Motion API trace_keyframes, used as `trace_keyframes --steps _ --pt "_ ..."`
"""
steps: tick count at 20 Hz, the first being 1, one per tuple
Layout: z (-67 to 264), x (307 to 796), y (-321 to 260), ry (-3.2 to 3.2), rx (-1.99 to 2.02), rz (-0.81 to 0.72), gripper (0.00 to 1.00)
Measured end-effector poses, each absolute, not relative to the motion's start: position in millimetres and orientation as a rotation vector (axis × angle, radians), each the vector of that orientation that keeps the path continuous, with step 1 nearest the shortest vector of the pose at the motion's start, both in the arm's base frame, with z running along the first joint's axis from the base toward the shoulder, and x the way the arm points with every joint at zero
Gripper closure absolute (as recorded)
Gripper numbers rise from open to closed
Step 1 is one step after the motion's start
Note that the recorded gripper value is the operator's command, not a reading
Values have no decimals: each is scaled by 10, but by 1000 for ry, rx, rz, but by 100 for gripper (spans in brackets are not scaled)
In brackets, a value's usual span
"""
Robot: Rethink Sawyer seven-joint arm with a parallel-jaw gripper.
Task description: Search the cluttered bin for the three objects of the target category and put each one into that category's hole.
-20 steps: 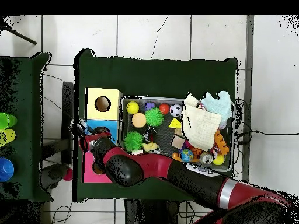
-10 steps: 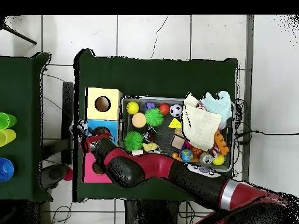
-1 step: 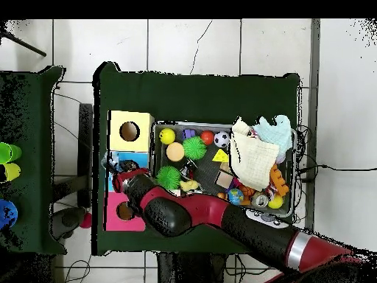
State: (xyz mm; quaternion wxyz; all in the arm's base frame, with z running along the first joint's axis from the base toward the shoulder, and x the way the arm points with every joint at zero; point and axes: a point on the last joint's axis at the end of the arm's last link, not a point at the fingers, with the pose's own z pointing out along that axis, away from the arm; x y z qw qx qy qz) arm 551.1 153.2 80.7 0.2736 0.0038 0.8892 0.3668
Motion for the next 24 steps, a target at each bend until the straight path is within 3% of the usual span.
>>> trace_keyframes --steps 24 --pt "537 5409 1351 2444 71 970 100"
